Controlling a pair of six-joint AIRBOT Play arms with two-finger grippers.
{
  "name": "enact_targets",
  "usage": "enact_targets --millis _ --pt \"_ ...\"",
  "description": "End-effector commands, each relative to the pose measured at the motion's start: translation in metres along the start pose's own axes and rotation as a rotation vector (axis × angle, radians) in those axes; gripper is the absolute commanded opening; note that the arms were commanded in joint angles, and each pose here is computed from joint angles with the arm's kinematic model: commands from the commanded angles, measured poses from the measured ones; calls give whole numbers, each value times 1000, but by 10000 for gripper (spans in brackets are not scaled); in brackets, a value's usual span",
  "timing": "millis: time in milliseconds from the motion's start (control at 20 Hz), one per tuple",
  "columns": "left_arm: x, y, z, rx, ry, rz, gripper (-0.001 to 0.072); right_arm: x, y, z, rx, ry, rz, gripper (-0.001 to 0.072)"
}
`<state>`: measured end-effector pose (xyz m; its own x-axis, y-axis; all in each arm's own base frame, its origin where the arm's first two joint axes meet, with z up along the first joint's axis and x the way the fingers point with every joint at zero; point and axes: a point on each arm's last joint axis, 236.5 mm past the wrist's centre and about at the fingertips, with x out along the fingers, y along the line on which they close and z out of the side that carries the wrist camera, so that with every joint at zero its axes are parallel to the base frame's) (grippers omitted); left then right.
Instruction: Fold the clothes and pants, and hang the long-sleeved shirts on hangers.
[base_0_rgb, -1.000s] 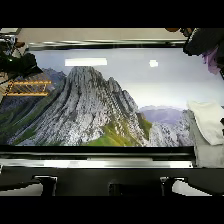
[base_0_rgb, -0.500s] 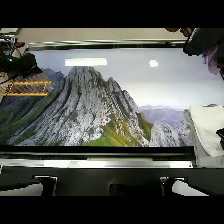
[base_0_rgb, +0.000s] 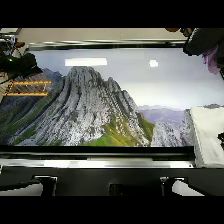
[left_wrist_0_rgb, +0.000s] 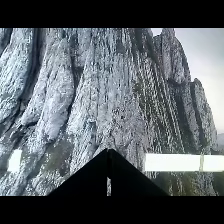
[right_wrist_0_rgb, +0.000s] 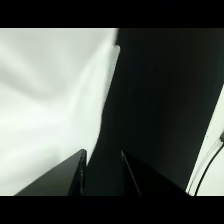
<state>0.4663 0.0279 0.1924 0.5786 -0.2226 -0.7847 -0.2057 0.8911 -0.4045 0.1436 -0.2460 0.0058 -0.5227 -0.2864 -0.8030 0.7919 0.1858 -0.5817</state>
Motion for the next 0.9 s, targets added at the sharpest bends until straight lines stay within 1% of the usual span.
enact_targets --millis 0,50,100,150,200,250,300,350,400,450,550,650,750,850 --pt "0 0 0 0 1 1 15 -8 -8 0 -15 -21 20 293" --pt "0 0 0 0 1 1 15 -15 -3 3 -4 -47 69 314" --pt "0 2 0 2 0 8 15 -25 9 8 -6 -80 160 303" --pt "1 4 0 20 0 18 15 -44 33 15 -39 -128 315 258" --pt "3 6 0 56 3 31 15 -73 64 19 -91 -183 506 184" --pt "7 10 -2 97 15 56 15 -117 99 19 -154 -246 739 157" --pt "12 15 -6 124 35 94 15 -162 126 14 -215 -306 924 130" --pt "17 19 -12 148 60 135 15 -207 149 -2 -306 -351 1071 84" --pt "24 22 -18 178 82 172 15 -240 167 -26 -420 -392 1153 33" --pt "31 23 -27 228 111 208 14 -264 182 -55 -534 -425 1188 33" --pt "45 29 -49 299 176 276 14 -286 205 -118 -738 -459 1199 33" --pt "54 33 -71 314 231 289 14 -294 218 -171 -902 -476 1190 33" --pt "60 38 -84 312 269 295 15 -295 223 -203 -1018 -504 1168 33" --pt "61 47 -95 300 319 324 17 -293 223 -214 -1067 -531 1137 33"
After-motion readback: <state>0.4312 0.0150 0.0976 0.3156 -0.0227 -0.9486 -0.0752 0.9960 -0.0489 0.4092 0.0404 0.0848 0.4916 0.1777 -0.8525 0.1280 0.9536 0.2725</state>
